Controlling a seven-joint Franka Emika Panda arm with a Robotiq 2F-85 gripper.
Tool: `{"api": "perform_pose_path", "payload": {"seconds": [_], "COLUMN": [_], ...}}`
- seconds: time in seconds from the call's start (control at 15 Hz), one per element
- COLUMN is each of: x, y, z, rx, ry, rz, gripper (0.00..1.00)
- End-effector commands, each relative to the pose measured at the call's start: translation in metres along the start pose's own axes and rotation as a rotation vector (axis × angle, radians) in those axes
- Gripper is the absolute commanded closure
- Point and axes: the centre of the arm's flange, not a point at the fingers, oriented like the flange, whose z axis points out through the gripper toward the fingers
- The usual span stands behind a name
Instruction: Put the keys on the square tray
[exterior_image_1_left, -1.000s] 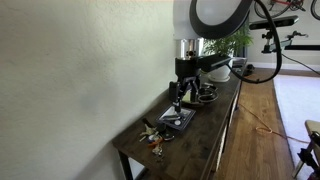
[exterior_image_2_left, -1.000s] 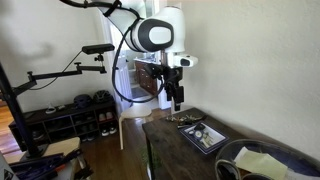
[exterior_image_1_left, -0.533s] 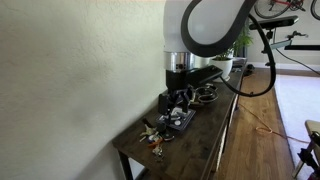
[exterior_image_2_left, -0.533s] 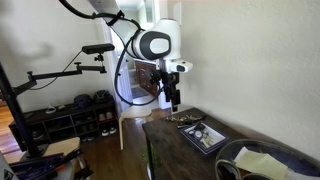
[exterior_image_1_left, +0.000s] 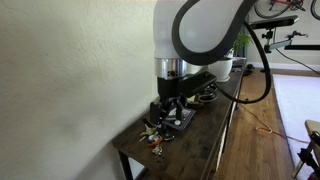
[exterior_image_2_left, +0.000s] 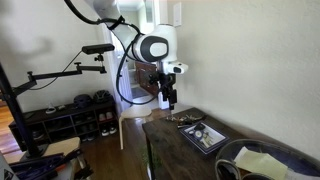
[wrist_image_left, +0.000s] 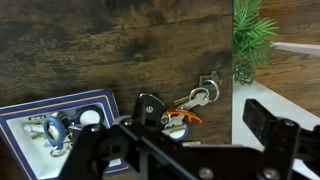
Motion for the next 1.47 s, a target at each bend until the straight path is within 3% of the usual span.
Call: {"api": "perform_pose_path", "payload": {"seconds": [0.0, 0.53, 1.4], "x": [0.0, 0.006, 0.039], "y": [0.0, 0.0, -0.032], "z": [0.0, 0.023, 0.066], "rx": [0.0, 0.026, 0.041], "ry": [0.0, -0.037, -0.095], "rz": [0.0, 0.033, -0.01], "gripper": [0.0, 0.0, 0.0]}}
